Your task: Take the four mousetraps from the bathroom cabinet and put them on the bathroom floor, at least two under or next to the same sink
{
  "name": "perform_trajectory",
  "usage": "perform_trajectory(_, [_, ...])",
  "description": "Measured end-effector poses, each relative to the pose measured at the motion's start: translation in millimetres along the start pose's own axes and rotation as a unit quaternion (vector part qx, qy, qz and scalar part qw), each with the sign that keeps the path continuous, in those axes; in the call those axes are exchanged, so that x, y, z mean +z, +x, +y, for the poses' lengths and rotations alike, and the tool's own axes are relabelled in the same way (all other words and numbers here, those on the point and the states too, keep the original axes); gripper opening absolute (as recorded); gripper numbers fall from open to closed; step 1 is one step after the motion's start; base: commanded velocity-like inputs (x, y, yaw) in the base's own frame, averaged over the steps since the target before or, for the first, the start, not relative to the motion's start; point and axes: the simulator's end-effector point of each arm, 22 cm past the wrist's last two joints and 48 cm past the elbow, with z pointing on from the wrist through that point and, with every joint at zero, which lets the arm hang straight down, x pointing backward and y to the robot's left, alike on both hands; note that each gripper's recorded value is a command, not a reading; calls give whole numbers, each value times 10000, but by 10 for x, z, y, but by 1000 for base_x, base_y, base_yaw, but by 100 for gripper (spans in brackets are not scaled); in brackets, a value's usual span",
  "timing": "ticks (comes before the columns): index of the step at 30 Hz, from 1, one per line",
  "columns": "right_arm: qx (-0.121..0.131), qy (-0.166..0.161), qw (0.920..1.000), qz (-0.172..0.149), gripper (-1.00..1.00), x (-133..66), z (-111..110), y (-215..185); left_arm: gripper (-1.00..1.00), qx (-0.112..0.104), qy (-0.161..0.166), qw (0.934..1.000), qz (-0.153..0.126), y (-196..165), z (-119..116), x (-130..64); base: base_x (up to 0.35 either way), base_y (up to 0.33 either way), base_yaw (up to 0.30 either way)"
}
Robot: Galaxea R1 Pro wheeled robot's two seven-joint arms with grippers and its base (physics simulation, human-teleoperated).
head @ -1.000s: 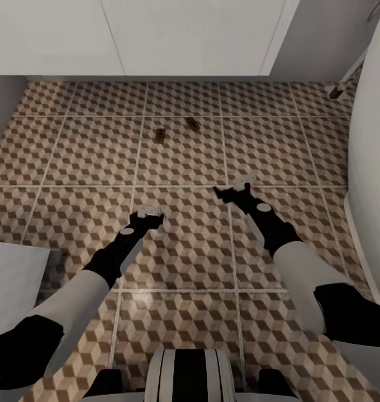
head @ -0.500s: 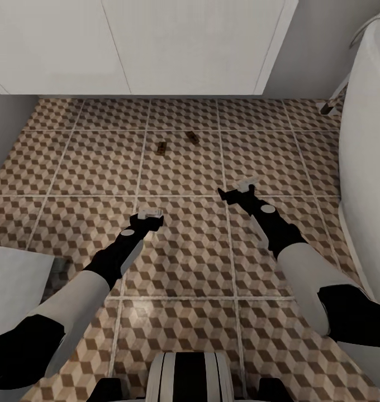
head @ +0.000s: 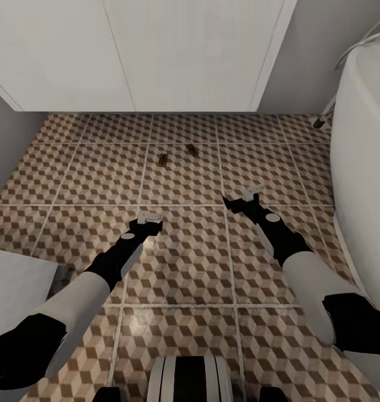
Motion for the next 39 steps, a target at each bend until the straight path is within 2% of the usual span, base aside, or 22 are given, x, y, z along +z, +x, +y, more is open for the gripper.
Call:
perform_trajectory(6, [-24,63,9999,97,100,-147,-76,95,100,12,-17,10000,-60,-117,16,-78,0,0,0])
perform_trajectory(15, [-55,104,9999,37,100,-280,-107,-50,100,23,-31,9997,-239,-380,26,-215,0,0,0])
perform_trajectory(18, [-12,79,9998,206,100,-416,-30,209,100,29,-39,9996,-293,-467,29,-270,0,0,0])
perform_trajectory(20, [-17,87,9998,191,100,-459,-30,185,100,27,-33,9995,-323,-520,12,-309,0,0,0])
perform_trajectory(39, [-174,244,9992,-246,100,-766,-204,-526,100,54,-72,9980,-626,-992,13,-707,0,0,0])
